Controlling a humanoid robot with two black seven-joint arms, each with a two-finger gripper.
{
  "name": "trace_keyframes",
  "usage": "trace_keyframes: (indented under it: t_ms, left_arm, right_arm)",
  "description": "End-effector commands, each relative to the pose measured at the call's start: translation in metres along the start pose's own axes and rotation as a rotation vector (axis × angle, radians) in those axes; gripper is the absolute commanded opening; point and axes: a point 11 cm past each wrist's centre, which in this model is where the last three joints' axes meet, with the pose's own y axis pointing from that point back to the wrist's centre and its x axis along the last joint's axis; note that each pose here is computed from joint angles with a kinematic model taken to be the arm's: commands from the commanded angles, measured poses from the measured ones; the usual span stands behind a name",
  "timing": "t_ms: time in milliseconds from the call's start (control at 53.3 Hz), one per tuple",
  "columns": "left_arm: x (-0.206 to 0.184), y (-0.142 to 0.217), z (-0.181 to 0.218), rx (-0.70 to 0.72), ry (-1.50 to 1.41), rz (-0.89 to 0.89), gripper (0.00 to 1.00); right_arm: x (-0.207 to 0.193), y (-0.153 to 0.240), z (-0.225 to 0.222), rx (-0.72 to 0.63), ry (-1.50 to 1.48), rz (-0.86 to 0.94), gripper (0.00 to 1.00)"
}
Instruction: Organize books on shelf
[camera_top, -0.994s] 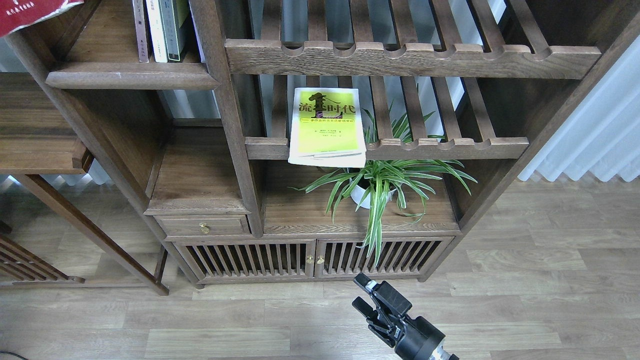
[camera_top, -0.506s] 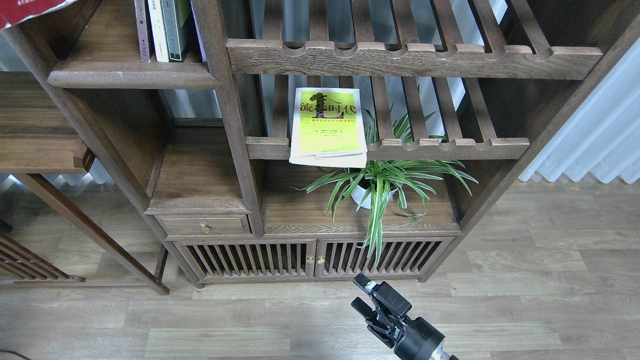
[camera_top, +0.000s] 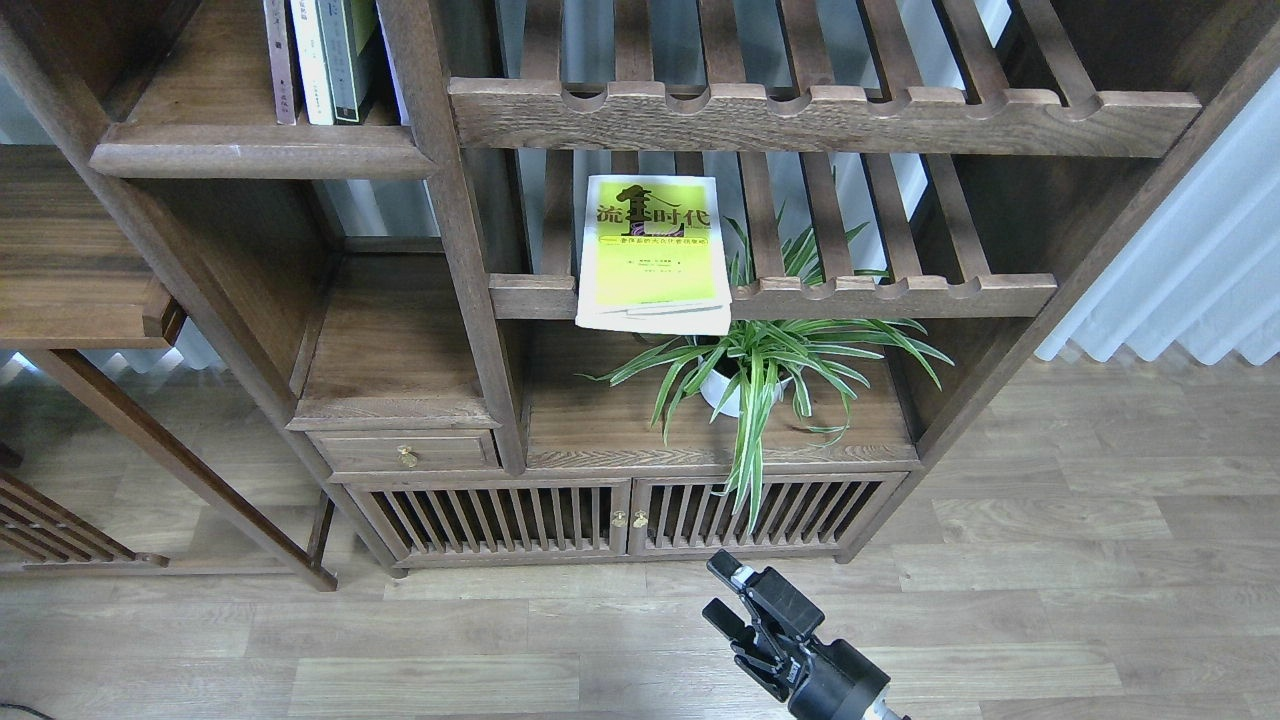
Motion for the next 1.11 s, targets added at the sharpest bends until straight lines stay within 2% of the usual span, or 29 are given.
trace_keyframes:
  t_ms: [0, 544, 1088]
  left_arm:
    - [0.003, -0.009, -0.005, -0.011, 0.005, 0.022, 0.05]
    - [-0.027, -0.047, -0.029, -0.085, -0.024, -0.003, 0.05]
    - [-0.044, -0.059, -0.060, -0.126, -0.010, -0.009, 0.05]
  right_arm:
    - [0.000, -0.001, 0.001, 0.000, -0.003, -0.003, 0.98]
    - [-0.003, -0.008, 0.009, -0.005, -0.022, -0.020, 0.98]
    - [-0.005, -0.013, 0.015, -0.006, -0.038, -0.035, 0.98]
